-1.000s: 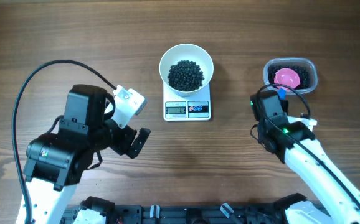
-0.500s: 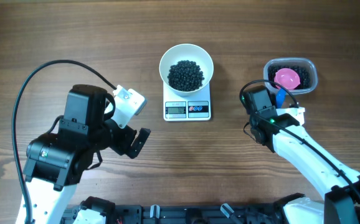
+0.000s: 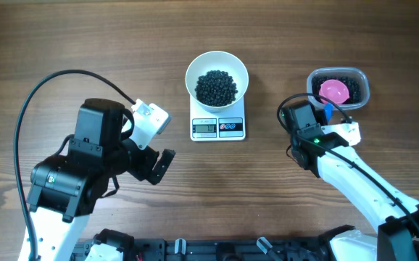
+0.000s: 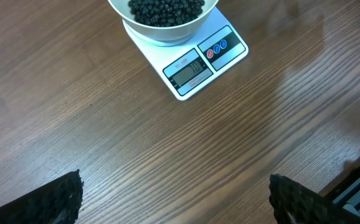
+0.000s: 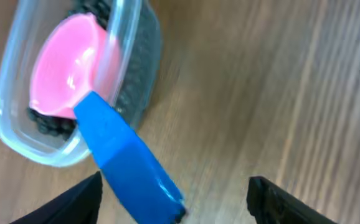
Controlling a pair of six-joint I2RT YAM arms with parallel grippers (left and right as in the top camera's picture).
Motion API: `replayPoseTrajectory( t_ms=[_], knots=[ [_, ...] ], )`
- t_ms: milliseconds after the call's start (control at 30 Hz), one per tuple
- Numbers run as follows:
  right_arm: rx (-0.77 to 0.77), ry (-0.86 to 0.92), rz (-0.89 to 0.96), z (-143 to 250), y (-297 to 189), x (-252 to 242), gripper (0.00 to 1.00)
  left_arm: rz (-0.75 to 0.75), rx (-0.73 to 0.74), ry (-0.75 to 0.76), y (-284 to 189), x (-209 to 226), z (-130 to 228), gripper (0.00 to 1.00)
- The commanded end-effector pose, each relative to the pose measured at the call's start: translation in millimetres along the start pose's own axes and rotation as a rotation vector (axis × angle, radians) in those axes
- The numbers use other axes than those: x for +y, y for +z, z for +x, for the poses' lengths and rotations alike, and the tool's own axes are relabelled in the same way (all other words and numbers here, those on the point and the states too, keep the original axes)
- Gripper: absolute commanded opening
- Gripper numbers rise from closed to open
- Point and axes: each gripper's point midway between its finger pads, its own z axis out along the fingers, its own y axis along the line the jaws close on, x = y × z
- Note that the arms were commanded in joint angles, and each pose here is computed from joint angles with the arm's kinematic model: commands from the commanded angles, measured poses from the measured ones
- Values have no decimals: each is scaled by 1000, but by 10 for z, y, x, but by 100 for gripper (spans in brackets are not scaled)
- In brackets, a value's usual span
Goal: Scoop item into bowl and weigh 150g on scale
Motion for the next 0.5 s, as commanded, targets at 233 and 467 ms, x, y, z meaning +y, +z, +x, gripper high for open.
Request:
replayPoseTrajectory(
  t_ms=[233,467],
  knots=[
    [-63,-70,-65,-67,25,136,75,8,-26,19,-49,-5,-69,100],
    [-69,-50,-144,-5,146,85,74,8,-26,20,-49,-5,-69,100]
  ],
)
